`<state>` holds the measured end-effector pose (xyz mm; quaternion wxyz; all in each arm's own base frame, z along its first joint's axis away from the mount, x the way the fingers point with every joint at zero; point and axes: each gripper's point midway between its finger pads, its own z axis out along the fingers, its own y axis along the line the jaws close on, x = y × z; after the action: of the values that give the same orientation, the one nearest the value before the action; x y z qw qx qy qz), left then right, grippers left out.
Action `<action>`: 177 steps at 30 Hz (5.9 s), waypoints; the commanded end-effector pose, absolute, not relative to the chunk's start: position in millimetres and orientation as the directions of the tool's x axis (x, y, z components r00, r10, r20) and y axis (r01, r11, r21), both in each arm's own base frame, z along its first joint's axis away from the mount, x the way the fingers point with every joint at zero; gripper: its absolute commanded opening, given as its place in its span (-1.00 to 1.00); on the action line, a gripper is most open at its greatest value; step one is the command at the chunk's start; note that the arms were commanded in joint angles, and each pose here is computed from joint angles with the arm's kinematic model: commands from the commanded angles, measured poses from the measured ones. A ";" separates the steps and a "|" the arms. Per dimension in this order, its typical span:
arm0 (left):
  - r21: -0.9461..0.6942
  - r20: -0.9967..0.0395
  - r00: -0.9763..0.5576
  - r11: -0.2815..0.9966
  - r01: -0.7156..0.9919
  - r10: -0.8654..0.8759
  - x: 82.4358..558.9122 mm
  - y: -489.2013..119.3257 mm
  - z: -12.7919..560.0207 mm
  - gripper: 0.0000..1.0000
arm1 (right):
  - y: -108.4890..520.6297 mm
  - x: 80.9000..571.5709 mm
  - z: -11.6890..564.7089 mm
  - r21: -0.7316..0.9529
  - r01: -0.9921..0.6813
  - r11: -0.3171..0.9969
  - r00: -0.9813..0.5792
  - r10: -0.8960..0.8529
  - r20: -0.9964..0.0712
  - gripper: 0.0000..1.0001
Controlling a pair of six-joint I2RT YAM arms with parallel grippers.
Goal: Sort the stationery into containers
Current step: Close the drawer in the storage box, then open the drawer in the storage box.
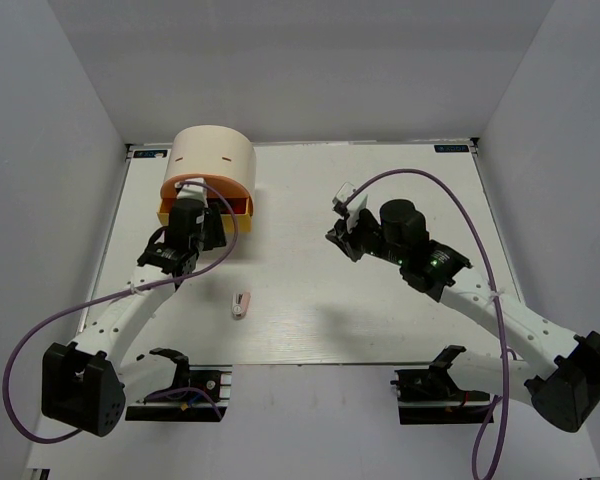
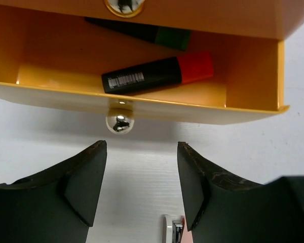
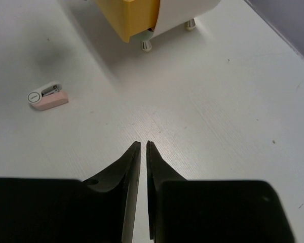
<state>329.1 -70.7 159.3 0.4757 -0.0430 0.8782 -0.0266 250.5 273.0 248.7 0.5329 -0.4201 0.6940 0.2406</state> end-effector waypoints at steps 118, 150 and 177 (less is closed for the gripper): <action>-0.292 -0.944 -0.126 0.949 -0.116 -0.306 370.8 -62.2 170.5 0.29 | 283.8 245.2 229.1 -0.085 -0.878 0.471 -0.088 -0.334 -0.938 -0.59; -0.802 -0.537 -0.296 0.587 -0.112 -0.790 359.0 -70.4 82.3 0.29 | 282.2 243.0 229.5 -0.093 -0.881 0.463 -0.079 -0.337 -0.938 -0.56; -0.837 -0.520 -0.237 0.545 -0.051 -0.820 393.9 -49.3 87.3 0.13 | 285.2 244.0 222.0 -0.091 -0.887 0.452 -0.087 -0.358 -0.930 -0.56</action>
<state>383.8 -47.0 65.8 0.5084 -0.3320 0.7193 -0.3375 243.2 279.8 216.7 0.4928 -0.4451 0.7016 0.2584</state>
